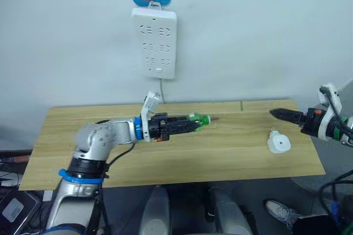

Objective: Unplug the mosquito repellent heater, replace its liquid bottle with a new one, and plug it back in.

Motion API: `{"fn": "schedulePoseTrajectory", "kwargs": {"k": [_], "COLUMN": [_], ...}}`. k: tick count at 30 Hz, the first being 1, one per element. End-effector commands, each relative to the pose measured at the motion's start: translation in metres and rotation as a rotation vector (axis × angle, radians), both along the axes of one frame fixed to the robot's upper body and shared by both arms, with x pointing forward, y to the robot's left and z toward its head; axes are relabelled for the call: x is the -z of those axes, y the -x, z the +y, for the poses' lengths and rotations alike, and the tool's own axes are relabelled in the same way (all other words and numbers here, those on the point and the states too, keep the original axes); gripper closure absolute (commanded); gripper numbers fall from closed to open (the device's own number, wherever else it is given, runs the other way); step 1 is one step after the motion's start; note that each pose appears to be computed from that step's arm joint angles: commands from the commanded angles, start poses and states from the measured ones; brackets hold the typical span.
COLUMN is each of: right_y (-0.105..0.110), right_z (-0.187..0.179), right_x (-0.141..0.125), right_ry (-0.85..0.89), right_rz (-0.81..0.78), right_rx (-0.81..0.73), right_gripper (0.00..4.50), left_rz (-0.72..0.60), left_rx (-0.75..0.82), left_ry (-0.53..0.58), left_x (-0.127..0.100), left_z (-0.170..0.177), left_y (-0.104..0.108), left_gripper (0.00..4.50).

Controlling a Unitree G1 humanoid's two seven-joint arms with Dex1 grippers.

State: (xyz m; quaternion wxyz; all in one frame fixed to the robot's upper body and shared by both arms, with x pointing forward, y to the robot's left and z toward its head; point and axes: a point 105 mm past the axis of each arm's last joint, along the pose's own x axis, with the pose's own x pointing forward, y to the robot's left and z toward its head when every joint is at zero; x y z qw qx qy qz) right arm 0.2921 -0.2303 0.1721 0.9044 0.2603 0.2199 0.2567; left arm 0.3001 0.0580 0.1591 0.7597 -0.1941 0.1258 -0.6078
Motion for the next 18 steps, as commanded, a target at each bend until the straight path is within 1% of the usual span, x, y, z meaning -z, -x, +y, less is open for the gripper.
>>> {"fn": "schedulePoseTrajectory", "kwargs": {"k": [1, 3, 5, 8, 11, 15, 18], "right_y": [0.013, 0.021, 0.028, 0.026, 0.023, 0.022, 0.022], "right_z": [0.035, 0.055, 0.072, 0.091, 0.104, 0.114, 0.121], "right_x": [-0.026, -0.033, -0.034, -0.038, -0.046, -0.039, -0.039], "right_ry": [-0.158, -0.256, -0.309, -0.372, -0.427, -0.432, -0.457], "right_rz": [-0.168, -0.171, -0.114, -0.085, -0.084, -0.031, -0.011], "right_rx": [-0.047, -0.037, -0.029, 0.021, 0.043, 0.052, 0.06], "right_gripper": [0.06, 0.06, 0.06, 0.06, 0.06, 0.06, 0.06], "left_rz": [-0.242, -0.334, -0.388, -0.429, -0.447, -0.436, -0.44], "left_rx": [-0.102, -0.111, -0.096, -0.073, -0.047, -0.073, -0.07], "left_ry": [0.026, 0.002, -0.007, 0.007, 0.016, 0.044, 0.045], "left_x": [-0.021, -0.022, -0.021, -0.022, -0.021, -0.025, -0.027], "left_z": [-0.014, -0.022, -0.031, -0.041, -0.048, -0.051, -0.052], "left_y": [-0.009, -0.009, -0.004, 0.004, 0.013, 0.011, 0.012], "left_gripper": [2.24, 2.24, 2.24, 2.24, 2.24, 2.24, 2.24]}}
